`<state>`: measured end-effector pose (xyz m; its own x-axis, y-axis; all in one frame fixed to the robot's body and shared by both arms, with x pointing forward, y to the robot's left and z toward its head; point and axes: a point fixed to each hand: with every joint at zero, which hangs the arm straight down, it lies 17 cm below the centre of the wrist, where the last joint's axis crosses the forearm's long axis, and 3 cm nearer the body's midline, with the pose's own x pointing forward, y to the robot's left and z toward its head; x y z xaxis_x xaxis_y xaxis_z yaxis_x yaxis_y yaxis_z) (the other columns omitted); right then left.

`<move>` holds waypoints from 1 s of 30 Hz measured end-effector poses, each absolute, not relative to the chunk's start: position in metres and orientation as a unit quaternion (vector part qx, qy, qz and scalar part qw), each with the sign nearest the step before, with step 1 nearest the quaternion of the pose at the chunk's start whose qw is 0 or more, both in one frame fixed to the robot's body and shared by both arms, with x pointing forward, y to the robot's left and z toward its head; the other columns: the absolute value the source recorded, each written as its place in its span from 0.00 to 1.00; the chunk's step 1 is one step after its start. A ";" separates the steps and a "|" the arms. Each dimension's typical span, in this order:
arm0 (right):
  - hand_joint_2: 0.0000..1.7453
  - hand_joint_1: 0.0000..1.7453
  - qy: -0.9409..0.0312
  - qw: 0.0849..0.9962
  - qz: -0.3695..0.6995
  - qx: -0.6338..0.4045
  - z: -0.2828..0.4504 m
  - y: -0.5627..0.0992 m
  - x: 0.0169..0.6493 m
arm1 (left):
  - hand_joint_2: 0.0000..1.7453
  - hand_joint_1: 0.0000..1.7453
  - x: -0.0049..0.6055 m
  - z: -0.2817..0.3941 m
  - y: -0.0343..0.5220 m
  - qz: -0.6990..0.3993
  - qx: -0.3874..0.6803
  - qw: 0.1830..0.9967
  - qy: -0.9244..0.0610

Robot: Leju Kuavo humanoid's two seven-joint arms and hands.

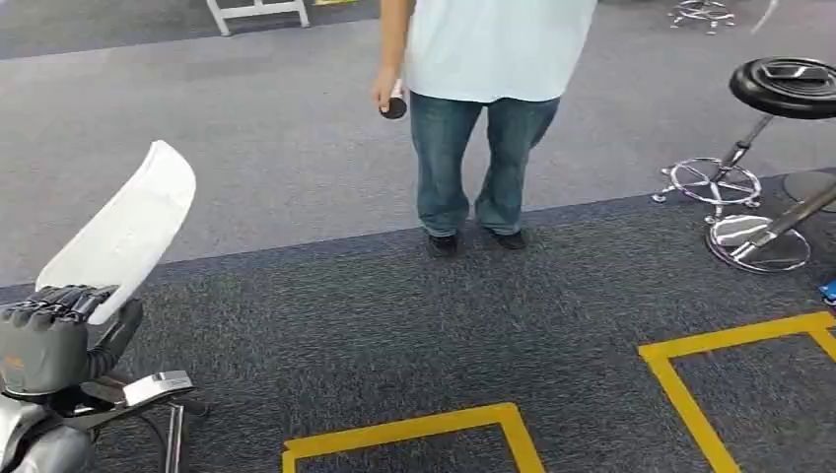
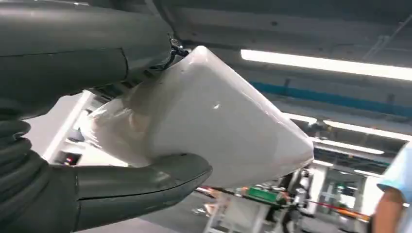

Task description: Take the parts from the cabinet and place them on the table.

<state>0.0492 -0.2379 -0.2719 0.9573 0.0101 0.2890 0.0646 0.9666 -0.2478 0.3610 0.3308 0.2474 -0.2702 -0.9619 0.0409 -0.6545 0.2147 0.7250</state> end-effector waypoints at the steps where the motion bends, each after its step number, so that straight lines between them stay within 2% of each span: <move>1: 0.00 0.00 -0.145 0.981 -0.014 -0.128 -0.272 -0.238 0.049 | 1.00 1.00 0.361 0.246 0.331 -0.304 0.548 0.254 -0.737; 30: 0.00 0.00 -0.144 0.981 -0.015 -0.129 -0.272 -0.238 0.049 | 1.00 1.00 0.366 0.249 0.330 -0.304 0.547 0.249 -0.739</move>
<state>0.0492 -0.2375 -0.2719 0.9581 0.0075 0.2863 0.0666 0.9665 -0.2481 0.3655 0.3297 0.2488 -0.2778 -0.9600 0.0354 -0.6582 0.2171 0.7209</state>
